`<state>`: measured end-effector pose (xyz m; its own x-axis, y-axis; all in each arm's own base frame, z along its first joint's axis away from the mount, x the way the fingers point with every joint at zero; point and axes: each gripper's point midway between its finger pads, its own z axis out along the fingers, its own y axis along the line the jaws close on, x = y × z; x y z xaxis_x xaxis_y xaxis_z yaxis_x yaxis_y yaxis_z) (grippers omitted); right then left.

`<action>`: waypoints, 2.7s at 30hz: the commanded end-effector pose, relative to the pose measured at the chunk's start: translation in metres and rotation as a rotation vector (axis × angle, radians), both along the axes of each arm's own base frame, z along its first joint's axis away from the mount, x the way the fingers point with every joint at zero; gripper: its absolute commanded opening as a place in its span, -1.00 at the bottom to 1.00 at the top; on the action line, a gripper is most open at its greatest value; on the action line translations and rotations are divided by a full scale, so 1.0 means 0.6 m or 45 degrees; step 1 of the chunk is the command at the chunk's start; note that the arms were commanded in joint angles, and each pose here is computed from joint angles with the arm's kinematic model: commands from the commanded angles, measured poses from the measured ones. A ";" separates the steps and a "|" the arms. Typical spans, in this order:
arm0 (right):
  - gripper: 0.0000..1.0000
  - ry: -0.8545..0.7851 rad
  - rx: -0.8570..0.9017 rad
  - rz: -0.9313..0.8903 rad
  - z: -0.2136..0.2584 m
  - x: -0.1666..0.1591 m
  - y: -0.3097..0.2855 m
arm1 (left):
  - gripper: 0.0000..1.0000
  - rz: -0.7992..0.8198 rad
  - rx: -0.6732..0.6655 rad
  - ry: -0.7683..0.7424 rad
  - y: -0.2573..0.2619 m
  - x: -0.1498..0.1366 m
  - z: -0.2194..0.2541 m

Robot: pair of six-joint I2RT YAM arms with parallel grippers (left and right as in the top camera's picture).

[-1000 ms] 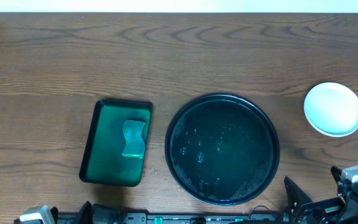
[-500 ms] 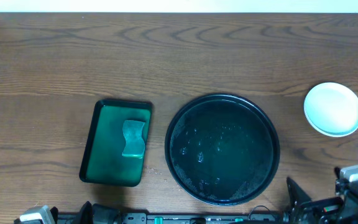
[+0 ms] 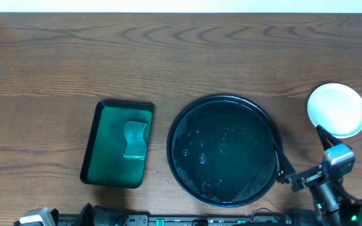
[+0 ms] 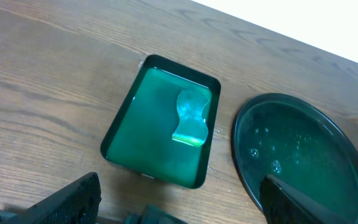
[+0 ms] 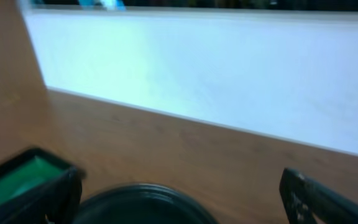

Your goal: Clean dirty plates on tray and stack at the side

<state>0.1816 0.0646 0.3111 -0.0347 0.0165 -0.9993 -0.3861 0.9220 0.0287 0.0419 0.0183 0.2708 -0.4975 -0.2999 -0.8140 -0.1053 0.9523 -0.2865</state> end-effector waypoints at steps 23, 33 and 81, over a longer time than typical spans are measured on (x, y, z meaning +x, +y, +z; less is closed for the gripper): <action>0.98 -0.347 0.116 0.018 -0.093 0.063 0.000 | 0.64 0.020 -0.004 -0.007 0.004 0.000 0.004; 0.99 -0.262 0.127 -0.019 -0.143 0.080 -0.005 | 0.63 0.020 -0.004 -0.007 0.004 0.000 0.004; 0.98 0.120 0.251 -0.154 -0.247 0.097 -0.029 | 0.64 0.020 -0.004 -0.007 0.004 0.000 0.004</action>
<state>0.2398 0.0469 0.1635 -0.1109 0.2108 -0.9712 -0.2659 0.9353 0.2333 0.0419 0.0183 0.2708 -0.4972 -0.3000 -0.8141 -0.1052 0.9522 -0.2866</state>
